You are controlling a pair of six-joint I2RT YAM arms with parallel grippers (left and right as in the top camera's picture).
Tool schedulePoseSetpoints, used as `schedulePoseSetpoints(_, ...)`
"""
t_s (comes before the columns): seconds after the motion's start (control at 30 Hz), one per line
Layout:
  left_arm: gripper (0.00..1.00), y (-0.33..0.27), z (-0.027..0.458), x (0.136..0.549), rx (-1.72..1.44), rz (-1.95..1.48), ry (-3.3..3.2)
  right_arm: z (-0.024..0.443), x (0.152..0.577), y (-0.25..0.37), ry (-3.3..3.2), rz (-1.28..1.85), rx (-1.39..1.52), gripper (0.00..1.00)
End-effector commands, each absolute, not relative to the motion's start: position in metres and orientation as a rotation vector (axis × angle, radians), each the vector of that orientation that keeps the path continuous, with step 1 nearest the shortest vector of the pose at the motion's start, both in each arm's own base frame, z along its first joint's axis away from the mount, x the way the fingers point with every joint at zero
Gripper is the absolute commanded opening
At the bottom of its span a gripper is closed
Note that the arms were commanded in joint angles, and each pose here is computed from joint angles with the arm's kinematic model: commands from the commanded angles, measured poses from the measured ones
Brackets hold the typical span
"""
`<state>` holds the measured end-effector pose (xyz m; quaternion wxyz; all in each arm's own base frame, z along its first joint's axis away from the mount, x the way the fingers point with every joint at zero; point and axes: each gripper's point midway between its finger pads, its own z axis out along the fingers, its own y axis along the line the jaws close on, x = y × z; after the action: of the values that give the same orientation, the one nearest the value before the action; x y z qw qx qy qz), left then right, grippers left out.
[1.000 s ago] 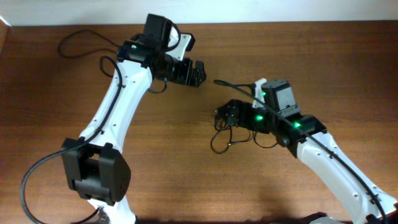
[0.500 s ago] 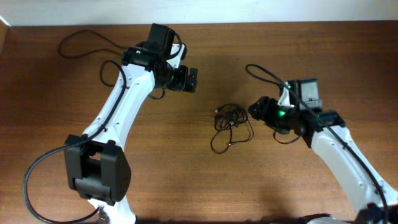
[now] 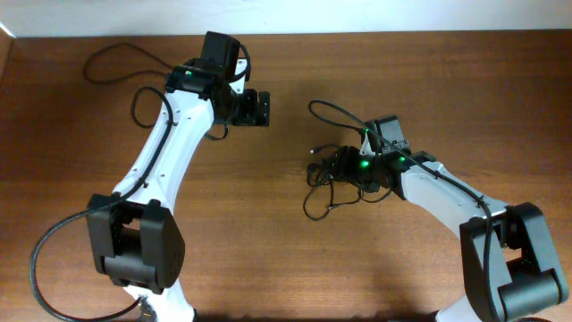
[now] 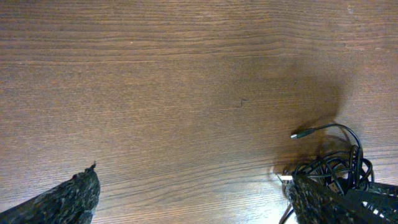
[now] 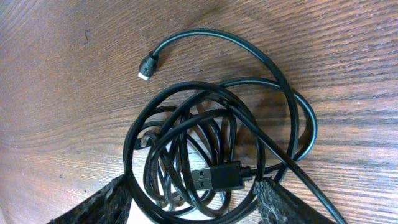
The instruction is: Untangle cables
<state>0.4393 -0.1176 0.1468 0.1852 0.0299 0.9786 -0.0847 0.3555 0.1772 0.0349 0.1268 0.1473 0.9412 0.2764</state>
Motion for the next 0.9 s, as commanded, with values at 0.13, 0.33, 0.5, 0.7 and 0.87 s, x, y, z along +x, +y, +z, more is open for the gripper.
schedulePoseSetpoints(0.13,0.99,-0.114,0.141,0.441,0.056,-0.224,2.764,0.026,0.353,0.175,2.757,0.759,0.361,0.45)
schedulePoseSetpoints(0.33,0.99,-0.114,0.141,0.441,0.056,-0.224,2.764,0.03,0.348,0.185,2.767,0.853,0.337,0.04)
schedulePoseSetpoints(0.5,0.99,-0.114,0.141,0.442,0.056,-0.224,2.761,0.066,0.35,0.198,2.695,0.981,0.271,0.04)
schedulePoseSetpoints(0.7,0.99,-0.114,0.141,0.442,0.056,-0.225,2.761,0.166,0.353,0.205,2.452,1.092,0.142,0.13)
schedulePoseSetpoints(0.87,0.99,-0.114,0.141,0.442,0.056,-0.225,2.761,0.119,0.339,0.167,2.639,0.785,0.33,0.12)
